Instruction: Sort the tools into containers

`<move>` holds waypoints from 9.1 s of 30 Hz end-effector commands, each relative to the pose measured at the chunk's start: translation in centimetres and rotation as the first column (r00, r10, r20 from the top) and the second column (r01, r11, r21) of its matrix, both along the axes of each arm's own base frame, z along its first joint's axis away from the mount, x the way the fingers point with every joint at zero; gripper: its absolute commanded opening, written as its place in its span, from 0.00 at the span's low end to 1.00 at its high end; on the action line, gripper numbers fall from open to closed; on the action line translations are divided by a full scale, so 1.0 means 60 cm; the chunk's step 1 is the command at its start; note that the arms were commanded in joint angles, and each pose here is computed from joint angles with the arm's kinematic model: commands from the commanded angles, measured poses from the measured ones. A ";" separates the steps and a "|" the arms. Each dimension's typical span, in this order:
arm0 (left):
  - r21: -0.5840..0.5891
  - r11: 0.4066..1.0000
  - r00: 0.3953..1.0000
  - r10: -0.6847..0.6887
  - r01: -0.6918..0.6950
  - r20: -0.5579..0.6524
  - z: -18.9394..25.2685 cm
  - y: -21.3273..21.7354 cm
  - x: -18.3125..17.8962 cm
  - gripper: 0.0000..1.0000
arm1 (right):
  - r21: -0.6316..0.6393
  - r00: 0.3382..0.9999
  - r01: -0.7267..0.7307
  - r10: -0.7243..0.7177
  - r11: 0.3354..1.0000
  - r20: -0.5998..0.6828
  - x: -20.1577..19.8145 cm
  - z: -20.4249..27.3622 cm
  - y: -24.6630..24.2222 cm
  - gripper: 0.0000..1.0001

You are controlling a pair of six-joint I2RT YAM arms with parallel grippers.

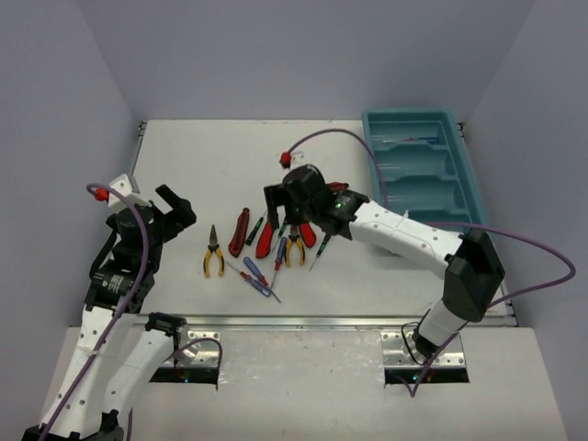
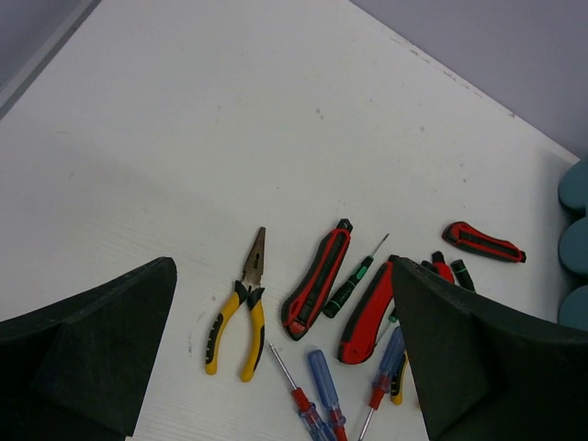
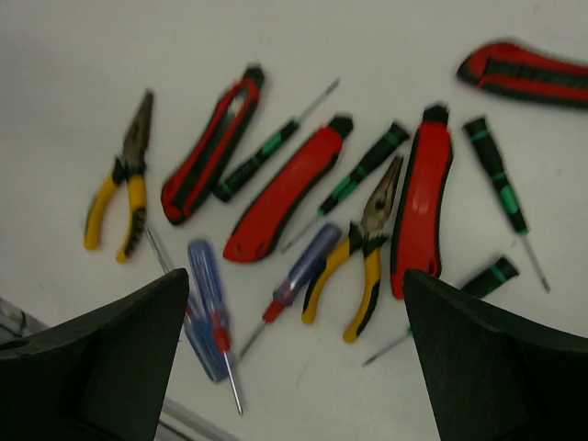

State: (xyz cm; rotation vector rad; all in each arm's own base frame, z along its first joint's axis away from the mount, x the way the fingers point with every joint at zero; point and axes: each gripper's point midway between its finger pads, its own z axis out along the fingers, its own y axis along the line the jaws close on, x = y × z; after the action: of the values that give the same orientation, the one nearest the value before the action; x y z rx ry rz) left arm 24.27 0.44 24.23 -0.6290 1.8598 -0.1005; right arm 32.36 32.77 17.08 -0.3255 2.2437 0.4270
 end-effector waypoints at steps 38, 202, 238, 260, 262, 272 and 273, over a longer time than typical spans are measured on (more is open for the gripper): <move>-0.011 1.000 0.998 0.030 -0.029 0.063 0.026 0.012 0.000 1.00 | -0.438 0.871 -0.491 0.410 0.753 -0.272 -0.224 -0.307 0.172 0.39; -0.020 0.999 0.996 -0.030 0.032 0.084 0.029 -0.001 0.001 1.00 | -0.264 0.927 0.222 -0.287 0.939 -0.240 -0.153 -0.314 0.047 0.23; -0.018 0.999 0.997 -0.031 0.032 0.064 0.021 -0.002 0.006 1.00 | 0.109 0.795 0.586 -0.596 0.803 0.115 0.171 0.085 -0.233 0.00; -0.013 0.998 0.998 -0.064 0.064 0.012 0.002 -0.013 0.018 1.00 | 0.506 0.236 0.859 -0.938 0.079 -0.254 0.578 -0.062 -0.662 0.00; -0.013 0.997 0.997 -0.071 0.071 0.003 -0.001 -0.016 0.020 1.00 | 0.504 0.236 0.859 -0.941 0.085 -0.244 0.587 -0.074 -0.667 0.02; -0.012 0.996 0.996 -0.087 0.087 -0.001 -0.002 -0.022 0.021 1.00 | 0.601 0.435 0.754 -0.887 0.265 -0.154 0.614 0.030 -0.627 0.70; -0.012 0.996 0.996 -0.086 0.086 0.003 0.000 -0.021 0.021 1.00 | 0.605 0.464 0.741 -0.874 0.292 -0.147 0.609 0.043 -0.618 0.73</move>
State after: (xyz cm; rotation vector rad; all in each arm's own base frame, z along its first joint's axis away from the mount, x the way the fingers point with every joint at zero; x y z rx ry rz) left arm 25.07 -0.48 23.01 -0.5831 1.9309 -0.1418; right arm 68.36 -6.13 11.32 1.2496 1.6684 0.3373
